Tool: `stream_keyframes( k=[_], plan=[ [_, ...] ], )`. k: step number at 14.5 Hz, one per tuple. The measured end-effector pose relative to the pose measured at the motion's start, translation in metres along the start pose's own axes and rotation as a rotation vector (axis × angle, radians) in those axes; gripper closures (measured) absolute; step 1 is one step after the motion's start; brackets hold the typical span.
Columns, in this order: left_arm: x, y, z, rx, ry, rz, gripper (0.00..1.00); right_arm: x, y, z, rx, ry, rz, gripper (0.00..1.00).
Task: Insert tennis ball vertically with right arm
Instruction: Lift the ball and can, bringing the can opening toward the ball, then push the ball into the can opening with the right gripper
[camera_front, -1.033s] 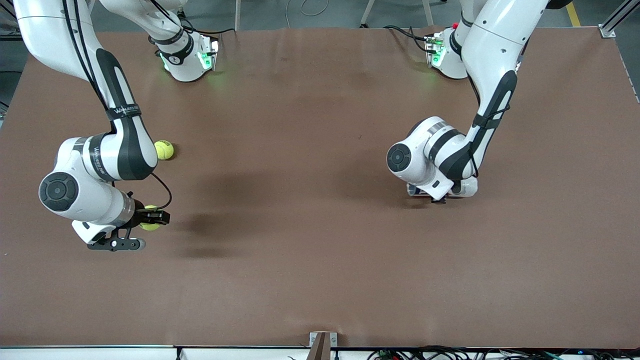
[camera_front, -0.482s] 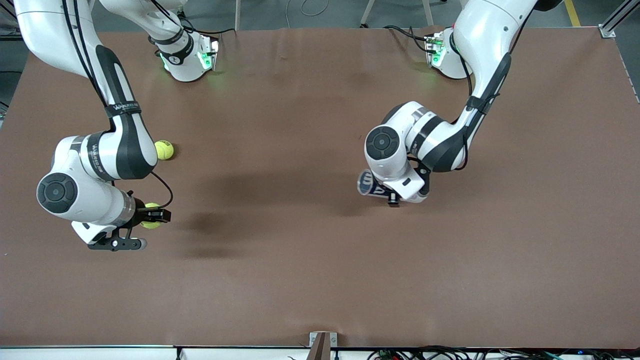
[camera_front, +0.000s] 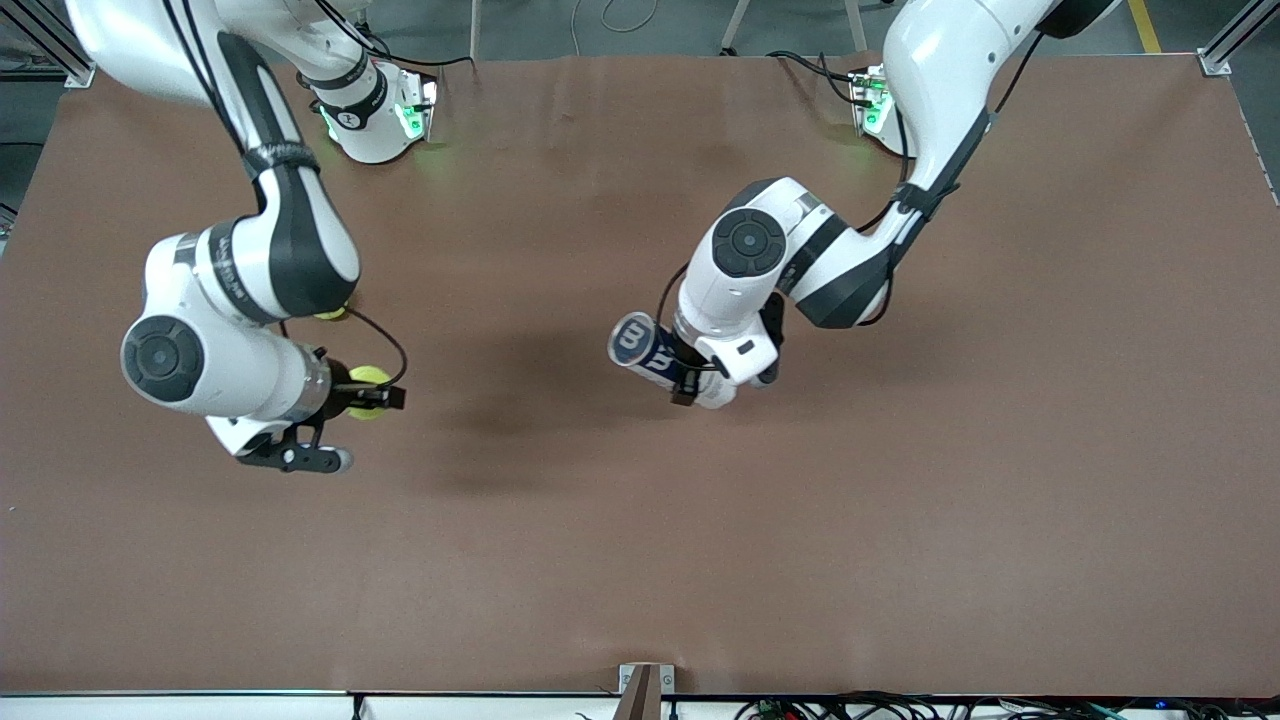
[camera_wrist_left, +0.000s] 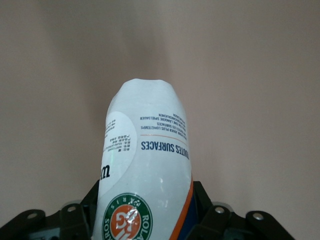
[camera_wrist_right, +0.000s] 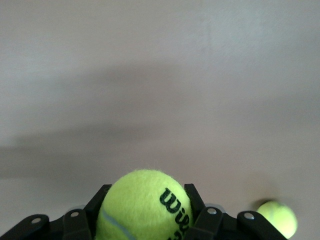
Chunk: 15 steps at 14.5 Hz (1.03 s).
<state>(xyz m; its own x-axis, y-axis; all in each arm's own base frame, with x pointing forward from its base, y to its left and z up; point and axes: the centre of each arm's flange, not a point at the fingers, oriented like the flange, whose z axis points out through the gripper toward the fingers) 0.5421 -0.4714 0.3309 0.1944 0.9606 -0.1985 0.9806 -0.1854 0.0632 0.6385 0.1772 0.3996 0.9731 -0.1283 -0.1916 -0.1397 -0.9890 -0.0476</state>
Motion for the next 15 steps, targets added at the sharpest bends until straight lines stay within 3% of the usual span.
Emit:
stream_keyframes(
  k=[6, 15],
  plan=[
    [-0.066, -0.004, 0.039, -0.040, -0.227, -0.028, 0.25, -0.059, -0.096, -0.017, 0.094, -0.025, 0.097, 0.35],
    [-0.065, 0.013, 0.068, 0.044, -0.504, -0.048, 0.25, -0.096, -0.147, -0.015, 0.091, -0.033, 0.105, 0.35]
  ],
)
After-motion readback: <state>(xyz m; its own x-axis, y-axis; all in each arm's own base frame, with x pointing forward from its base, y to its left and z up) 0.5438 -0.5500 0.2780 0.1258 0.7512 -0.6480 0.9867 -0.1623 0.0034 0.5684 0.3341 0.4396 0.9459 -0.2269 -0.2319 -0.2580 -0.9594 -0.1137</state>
